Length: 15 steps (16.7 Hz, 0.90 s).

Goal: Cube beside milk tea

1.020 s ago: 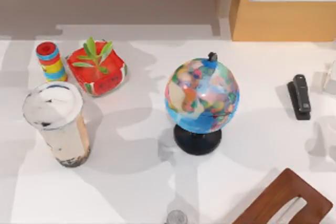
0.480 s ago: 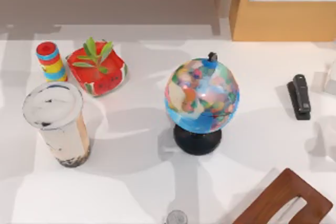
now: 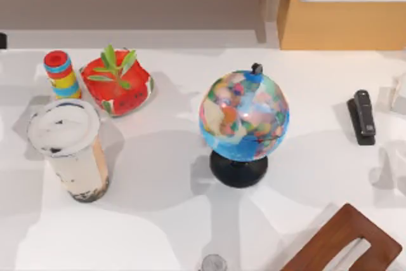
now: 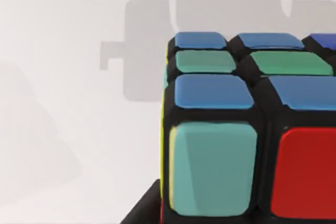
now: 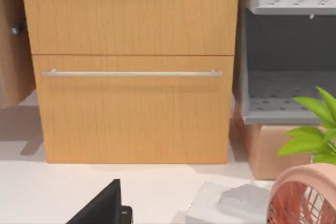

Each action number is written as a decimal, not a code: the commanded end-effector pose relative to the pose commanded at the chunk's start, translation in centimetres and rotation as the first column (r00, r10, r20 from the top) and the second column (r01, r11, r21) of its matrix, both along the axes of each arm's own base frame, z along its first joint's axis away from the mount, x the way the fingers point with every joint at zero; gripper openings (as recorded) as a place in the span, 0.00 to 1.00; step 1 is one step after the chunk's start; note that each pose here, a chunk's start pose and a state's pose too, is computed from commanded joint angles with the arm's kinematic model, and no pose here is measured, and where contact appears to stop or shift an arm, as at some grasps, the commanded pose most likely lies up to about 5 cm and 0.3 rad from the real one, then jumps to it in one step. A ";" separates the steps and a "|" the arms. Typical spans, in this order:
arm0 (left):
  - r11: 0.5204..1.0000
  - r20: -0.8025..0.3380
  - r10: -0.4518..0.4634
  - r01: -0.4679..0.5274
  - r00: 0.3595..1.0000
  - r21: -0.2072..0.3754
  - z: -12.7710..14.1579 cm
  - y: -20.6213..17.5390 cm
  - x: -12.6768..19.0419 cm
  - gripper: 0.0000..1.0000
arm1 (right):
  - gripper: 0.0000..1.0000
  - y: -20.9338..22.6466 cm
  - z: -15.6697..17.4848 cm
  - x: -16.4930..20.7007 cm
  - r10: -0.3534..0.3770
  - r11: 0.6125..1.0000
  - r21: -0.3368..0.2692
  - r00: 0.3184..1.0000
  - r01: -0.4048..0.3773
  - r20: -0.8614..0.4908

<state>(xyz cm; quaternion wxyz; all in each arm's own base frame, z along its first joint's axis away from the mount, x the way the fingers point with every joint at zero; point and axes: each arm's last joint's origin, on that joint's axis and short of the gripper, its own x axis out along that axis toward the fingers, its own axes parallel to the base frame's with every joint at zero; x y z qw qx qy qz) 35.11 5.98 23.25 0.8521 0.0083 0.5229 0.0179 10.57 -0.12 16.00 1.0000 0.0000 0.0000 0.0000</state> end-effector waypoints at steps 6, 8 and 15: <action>1.000 -0.423 -0.016 0.009 0.906 -0.020 -3.7 -1.1 -4.3 0.00 | 1.00 0.0 0.0 0.0 0.000 1.000 0.000 1.000 0.000 0.000; 1.000 -0.457 -0.024 0.015 0.889 -0.022 -4.0 -1.3 -4.7 0.00 | 1.00 0.0 0.0 0.0 0.000 1.000 0.000 1.000 0.000 0.000; 1.000 -0.450 -0.019 0.011 0.893 -0.021 -3.9 -1.1 -4.7 0.00 | 1.00 0.0 0.0 0.0 0.000 1.000 0.000 1.000 0.000 0.000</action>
